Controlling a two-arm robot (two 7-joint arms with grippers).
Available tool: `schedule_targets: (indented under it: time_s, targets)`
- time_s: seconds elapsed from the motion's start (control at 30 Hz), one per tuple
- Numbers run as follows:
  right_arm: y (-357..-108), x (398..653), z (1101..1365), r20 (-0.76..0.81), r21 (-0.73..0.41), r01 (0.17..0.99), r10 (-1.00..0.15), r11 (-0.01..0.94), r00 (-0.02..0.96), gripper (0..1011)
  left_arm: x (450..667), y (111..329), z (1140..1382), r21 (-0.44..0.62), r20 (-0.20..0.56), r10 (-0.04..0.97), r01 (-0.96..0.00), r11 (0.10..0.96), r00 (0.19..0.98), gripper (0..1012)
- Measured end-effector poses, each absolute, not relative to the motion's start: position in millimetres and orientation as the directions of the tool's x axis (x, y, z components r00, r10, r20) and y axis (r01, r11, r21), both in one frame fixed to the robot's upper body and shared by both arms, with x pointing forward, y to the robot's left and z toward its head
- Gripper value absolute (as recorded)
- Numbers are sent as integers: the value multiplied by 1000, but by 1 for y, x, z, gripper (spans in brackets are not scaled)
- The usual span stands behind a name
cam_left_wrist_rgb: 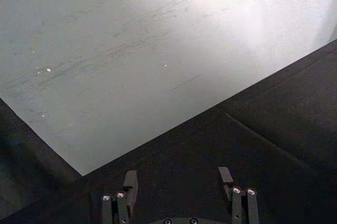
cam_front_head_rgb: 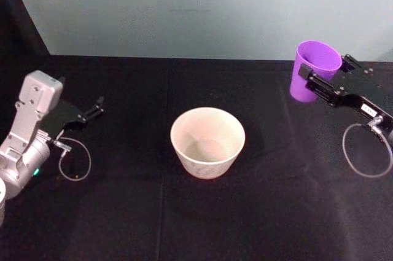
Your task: Pick up the cup and pour the mung beans from the cup into the bowl.
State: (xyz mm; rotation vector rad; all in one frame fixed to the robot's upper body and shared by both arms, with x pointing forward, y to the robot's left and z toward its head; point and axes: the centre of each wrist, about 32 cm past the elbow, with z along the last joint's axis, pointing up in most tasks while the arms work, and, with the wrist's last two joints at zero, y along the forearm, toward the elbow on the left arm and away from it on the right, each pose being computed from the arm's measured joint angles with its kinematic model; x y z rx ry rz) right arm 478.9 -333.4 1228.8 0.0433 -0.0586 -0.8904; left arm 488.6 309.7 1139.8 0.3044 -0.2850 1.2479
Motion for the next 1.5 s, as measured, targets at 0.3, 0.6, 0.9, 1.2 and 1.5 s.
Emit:
schedule_targets:
  time_s: [0.3,0.6,0.9,1.2,1.5]
  targets:
    - [-333,479,1229,33,62,775,-778,628,628,729,489,310,1140,70,374,880,-955,287,292,1000]
    - [-333,479,1229,33,62,775,-778,628,628,729,489,310,1140,70,374,880,-955,287,292,1000]
    - [-329,486,1226,40,50,769,-771,637,636,729,489,310,1140,70,374,880,-955,287,292,1000]
    - [-317,507,1224,59,38,772,-772,635,632,729,489,310,1140,70,374,880,-955,287,292,1000]
    - [-296,532,1211,106,10,765,-762,644,639,729,489,310,1140,70,374,880,-955,287,292,1000]
